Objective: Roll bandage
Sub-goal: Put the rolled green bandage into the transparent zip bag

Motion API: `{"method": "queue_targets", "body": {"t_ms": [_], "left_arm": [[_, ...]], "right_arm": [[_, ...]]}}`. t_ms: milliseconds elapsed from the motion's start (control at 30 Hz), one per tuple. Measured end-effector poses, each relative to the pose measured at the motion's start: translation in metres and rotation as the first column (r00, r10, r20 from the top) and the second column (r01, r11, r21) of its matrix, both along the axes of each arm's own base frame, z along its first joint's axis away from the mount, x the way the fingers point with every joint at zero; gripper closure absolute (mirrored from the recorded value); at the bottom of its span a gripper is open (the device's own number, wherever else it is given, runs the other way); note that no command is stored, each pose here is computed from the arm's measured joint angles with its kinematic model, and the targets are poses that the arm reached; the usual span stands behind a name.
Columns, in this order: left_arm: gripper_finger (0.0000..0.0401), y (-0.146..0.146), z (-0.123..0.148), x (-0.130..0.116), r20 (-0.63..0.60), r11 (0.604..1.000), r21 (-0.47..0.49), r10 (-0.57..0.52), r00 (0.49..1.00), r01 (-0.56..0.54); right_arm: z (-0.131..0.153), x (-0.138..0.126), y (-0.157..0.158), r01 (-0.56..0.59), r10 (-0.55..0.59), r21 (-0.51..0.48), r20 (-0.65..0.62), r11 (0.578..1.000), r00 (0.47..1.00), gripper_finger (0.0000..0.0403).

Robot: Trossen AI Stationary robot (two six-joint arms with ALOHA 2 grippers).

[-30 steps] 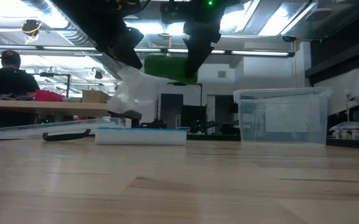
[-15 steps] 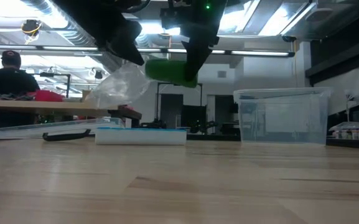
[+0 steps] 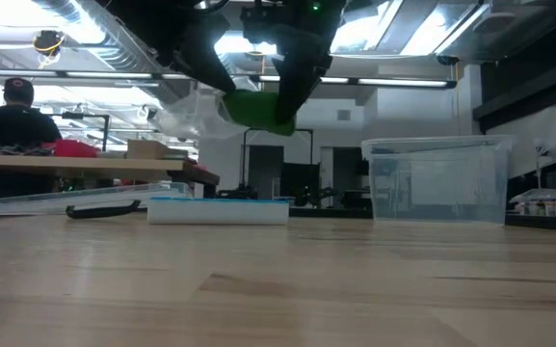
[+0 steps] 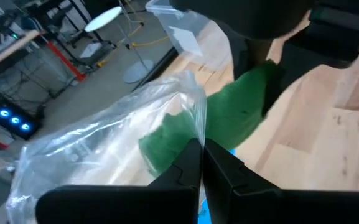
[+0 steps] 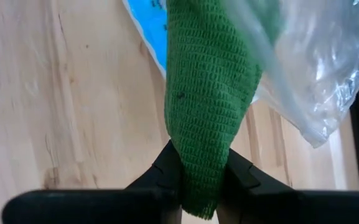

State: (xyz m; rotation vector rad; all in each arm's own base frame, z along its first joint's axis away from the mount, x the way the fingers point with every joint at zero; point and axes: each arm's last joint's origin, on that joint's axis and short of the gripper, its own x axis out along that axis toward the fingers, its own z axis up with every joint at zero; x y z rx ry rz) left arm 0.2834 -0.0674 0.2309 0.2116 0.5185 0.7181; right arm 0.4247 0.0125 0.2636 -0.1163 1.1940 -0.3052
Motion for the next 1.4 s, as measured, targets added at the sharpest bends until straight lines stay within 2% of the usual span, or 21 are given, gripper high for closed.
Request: {"method": "queue_targets", "body": {"t_ms": [367,700,833,1000,1133,1200,1400], "left_arm": [[0.0401,-0.003,-0.002,0.001,0.038,0.988,-0.145,-0.044,0.998,0.049],[0.0401,-0.007,0.003,0.008,0.130,0.959,-0.245,-0.113,0.985,0.142],[0.0401,-0.008,0.004,0.009,0.133,0.953,-0.257,-0.131,0.982,0.162],[0.0401,-0.008,0.005,0.009,0.145,0.953,-0.255,-0.130,0.981,0.164],[0.0401,-0.010,0.011,0.013,0.193,0.955,-0.219,-0.157,0.969,0.199],[0.0401,-0.010,0.013,0.014,0.190,0.958,-0.189,-0.179,0.965,0.215],[0.0401,-0.011,0.014,0.015,0.192,0.958,-0.177,-0.191,0.963,0.225]], "right_arm": [[0.000,-0.001,0.000,0.049,-0.049,0.014,0.004,0.999,0.999,0.0345],[0.003,0.006,0.004,0.004,-0.013,0.128,0.069,0.992,0.997,0.0345],[0.016,0.008,0.005,-0.013,-0.004,0.158,0.106,0.987,0.994,0.0345],[0.042,0.010,0.005,-0.038,0.014,0.148,0.164,0.988,0.986,0.0344],[0.047,0.010,0.005,-0.072,0.048,0.130,0.180,0.989,0.982,0.0320],[0.048,0.010,0.005,-0.094,0.068,0.137,0.179,0.986,0.981,0.0301],[0.048,0.010,0.005,-0.154,0.134,0.115,0.167,0.981,0.977,0.0235]]}}
